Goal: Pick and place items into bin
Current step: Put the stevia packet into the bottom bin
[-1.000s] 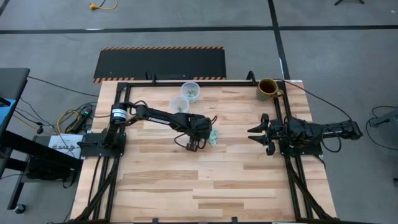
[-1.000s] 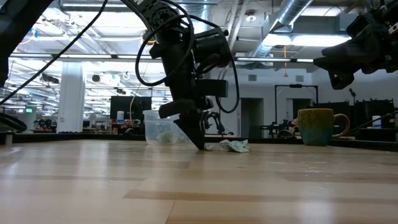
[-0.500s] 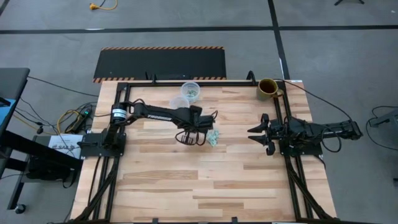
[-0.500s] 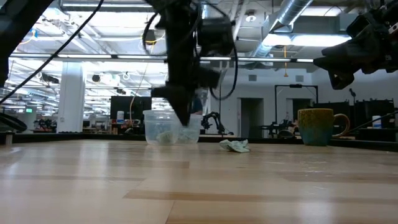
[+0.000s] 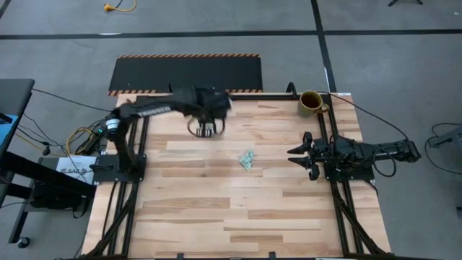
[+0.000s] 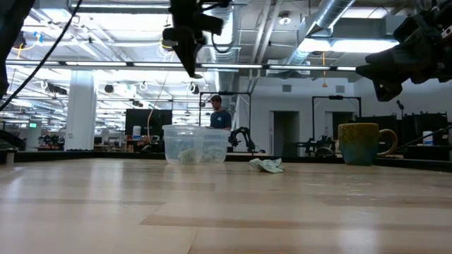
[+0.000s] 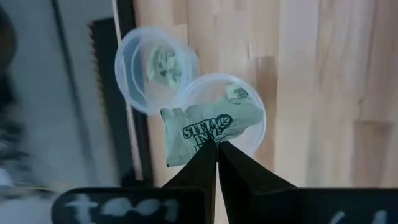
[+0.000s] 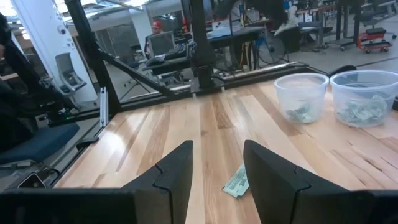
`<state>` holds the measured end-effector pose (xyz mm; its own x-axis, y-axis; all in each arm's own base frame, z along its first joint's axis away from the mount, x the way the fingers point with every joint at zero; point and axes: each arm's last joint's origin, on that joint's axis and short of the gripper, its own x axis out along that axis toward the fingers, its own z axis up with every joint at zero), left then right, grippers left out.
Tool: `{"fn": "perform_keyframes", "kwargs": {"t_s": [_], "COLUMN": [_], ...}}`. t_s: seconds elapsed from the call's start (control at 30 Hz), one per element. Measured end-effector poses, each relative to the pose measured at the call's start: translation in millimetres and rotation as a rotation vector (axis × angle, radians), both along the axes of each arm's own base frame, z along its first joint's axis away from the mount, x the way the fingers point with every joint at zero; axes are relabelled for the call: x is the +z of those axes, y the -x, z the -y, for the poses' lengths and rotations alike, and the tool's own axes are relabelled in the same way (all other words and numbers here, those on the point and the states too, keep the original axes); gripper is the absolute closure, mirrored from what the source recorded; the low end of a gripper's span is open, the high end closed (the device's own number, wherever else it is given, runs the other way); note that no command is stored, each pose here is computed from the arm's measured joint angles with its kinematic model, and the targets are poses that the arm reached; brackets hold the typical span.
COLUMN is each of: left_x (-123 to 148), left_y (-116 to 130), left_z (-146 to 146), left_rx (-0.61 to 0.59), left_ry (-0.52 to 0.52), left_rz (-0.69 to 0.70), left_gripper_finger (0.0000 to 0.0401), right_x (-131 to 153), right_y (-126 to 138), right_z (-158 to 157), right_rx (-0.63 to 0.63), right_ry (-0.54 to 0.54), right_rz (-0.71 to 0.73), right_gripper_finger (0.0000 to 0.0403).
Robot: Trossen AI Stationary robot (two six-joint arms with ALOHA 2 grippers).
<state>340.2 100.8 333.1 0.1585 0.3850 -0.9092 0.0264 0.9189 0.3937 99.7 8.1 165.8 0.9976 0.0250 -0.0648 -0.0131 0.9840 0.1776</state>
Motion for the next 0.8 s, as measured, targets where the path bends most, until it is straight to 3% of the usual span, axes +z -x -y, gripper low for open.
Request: {"fn": "perform_keyframes", "kwargs": {"t_s": [0.2,0.33,0.53,0.8], "left_x": [5,-19,-61,-78], "left_y": [20,29,36,33], "left_z": [-39,-55,-62,-58], "left_rx": [0.122,0.096,0.04,-0.02], "left_ry": [0.227,0.298,0.363,0.349], "left_rz": [0.114,0.051,-0.008,-0.006], "left_gripper_finger": [0.0401,0.0401,0.0401,0.0401], "right_x": [0,0,0,0], "right_y": [0,0,0,0], "right_z": [0,0,0,0], "right_rx": [0.0,0.0,0.0,0.0], "right_ry": [0.0,0.0,0.0,0.0], "right_rz": [0.0,0.0,0.0,0.0], "right_gripper_finger": [0.0267,0.0267,0.0267,0.0267]}}
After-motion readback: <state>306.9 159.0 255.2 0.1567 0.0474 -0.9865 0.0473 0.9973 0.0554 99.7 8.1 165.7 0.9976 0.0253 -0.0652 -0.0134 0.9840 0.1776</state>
